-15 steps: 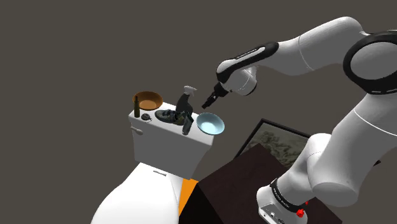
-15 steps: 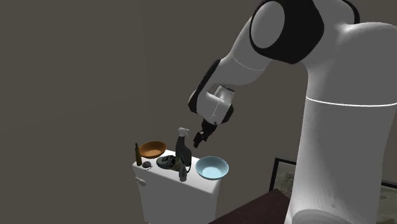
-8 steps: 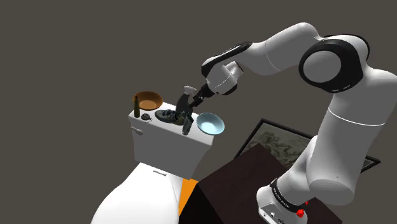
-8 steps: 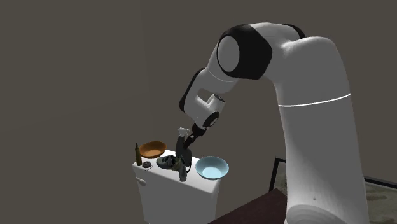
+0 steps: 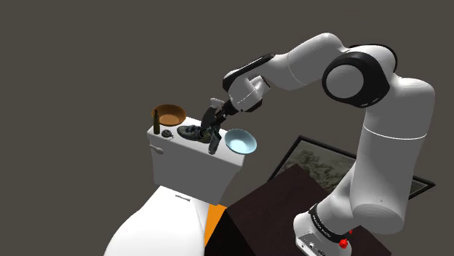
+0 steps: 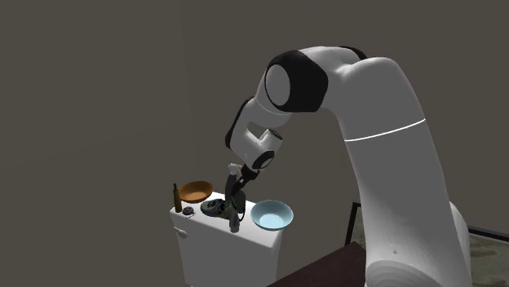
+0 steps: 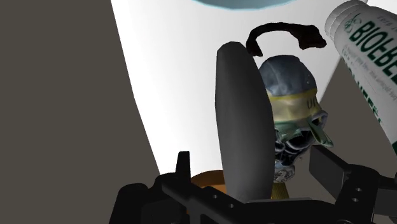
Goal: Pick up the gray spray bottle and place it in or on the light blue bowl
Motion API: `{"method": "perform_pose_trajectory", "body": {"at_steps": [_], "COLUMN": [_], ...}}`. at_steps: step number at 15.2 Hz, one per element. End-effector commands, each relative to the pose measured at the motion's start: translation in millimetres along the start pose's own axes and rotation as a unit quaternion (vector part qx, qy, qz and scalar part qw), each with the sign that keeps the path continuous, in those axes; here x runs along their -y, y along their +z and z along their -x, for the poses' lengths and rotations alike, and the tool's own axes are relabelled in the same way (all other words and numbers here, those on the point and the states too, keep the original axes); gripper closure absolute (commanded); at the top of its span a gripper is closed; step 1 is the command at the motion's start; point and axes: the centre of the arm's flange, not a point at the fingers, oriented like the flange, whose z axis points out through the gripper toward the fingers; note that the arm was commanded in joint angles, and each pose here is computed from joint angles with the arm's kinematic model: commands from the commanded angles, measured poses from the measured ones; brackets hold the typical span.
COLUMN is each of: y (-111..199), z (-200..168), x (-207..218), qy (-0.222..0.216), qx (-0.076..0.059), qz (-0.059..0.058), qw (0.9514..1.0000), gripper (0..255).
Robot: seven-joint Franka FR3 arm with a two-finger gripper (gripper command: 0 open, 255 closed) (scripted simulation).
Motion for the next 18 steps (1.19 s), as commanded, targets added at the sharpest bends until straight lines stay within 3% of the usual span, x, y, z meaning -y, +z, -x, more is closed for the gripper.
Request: {"method": "perform_pose_trajectory", "body": {"at_steps": [1, 7, 8, 18], "y": [2.0, 1.9, 1.9, -2.5], "z": [0.6, 0.5, 0.5, -2.1], "x": [0.0, -0.1, -0.1, 0.1], "qy": [0.000, 0.000, 0.000, 0.000], "qx": [0.000, 0.000, 0.000, 0.000], "qz": [0.000, 0.000, 0.000, 0.000], "qw": [1.0000, 1.0000, 1.0000, 1.0000], "gripper": [0, 0, 255, 255]}}
